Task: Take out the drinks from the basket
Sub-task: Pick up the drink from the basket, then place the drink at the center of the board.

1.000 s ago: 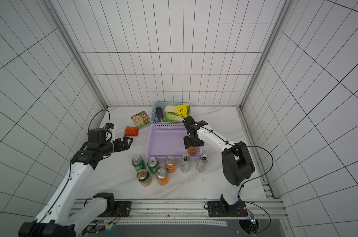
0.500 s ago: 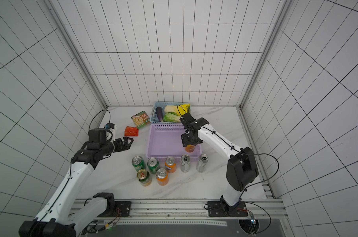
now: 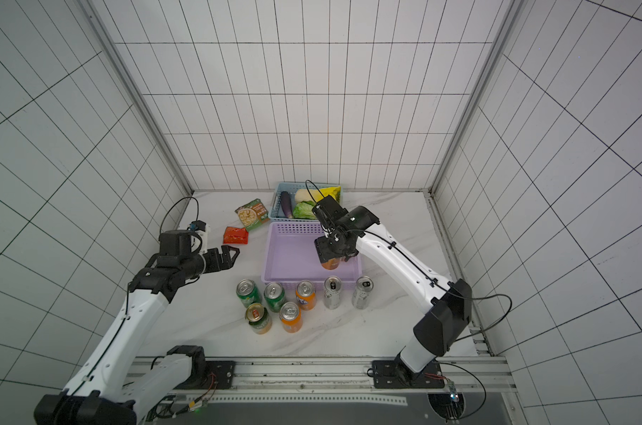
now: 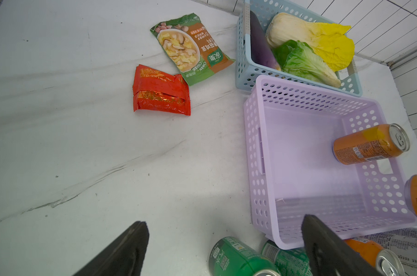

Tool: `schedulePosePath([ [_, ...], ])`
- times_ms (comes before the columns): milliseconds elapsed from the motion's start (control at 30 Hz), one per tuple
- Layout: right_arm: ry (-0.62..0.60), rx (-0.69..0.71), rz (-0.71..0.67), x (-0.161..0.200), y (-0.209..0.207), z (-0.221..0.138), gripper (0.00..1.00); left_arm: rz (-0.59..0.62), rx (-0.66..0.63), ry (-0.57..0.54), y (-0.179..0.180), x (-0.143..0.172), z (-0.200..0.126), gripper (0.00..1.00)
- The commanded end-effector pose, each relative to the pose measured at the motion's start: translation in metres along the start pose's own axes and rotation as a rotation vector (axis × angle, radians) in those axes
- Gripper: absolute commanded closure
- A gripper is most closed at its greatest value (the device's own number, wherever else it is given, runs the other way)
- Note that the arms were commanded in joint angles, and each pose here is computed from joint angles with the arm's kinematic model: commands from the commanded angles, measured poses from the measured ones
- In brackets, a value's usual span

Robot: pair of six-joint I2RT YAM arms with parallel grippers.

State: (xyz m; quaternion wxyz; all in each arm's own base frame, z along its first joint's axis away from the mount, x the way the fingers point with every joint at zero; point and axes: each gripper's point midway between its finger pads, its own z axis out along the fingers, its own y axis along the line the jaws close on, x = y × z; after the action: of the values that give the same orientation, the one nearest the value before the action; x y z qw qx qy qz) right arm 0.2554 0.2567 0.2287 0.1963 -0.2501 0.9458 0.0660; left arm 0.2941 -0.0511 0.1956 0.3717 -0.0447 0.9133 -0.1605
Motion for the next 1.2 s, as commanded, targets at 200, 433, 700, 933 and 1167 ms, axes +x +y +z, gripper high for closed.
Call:
schedulePosePath([
  [200, -0.131, -0.092, -0.121, 0.011, 0.044, -0.069, 0.38, 0.012, -0.009, -0.001, 0.003, -0.001, 0.001, 0.02],
  [433, -0.115, -0.127, -0.206, 0.04, 0.073, -0.068, 0.38, 0.018, -0.014, 0.0, 0.004, -0.001, 0.001, 0.02],
  [700, -0.057, -0.173, -0.247, 0.08, 0.098, -0.065, 0.38, 0.022, -0.019, 0.001, 0.004, -0.001, 0.001, 0.02],
  [933, -0.003, -0.172, -0.262, 0.108, 0.099, -0.05, 0.38, 0.021, -0.016, 0.002, 0.004, 0.0, 0.001, 0.02],
  [1167, 0.029, -0.161, -0.274, 0.127, 0.099, -0.019, 0.38, 0.021, -0.016, -0.001, 0.004, 0.0, 0.0, 0.02],
])
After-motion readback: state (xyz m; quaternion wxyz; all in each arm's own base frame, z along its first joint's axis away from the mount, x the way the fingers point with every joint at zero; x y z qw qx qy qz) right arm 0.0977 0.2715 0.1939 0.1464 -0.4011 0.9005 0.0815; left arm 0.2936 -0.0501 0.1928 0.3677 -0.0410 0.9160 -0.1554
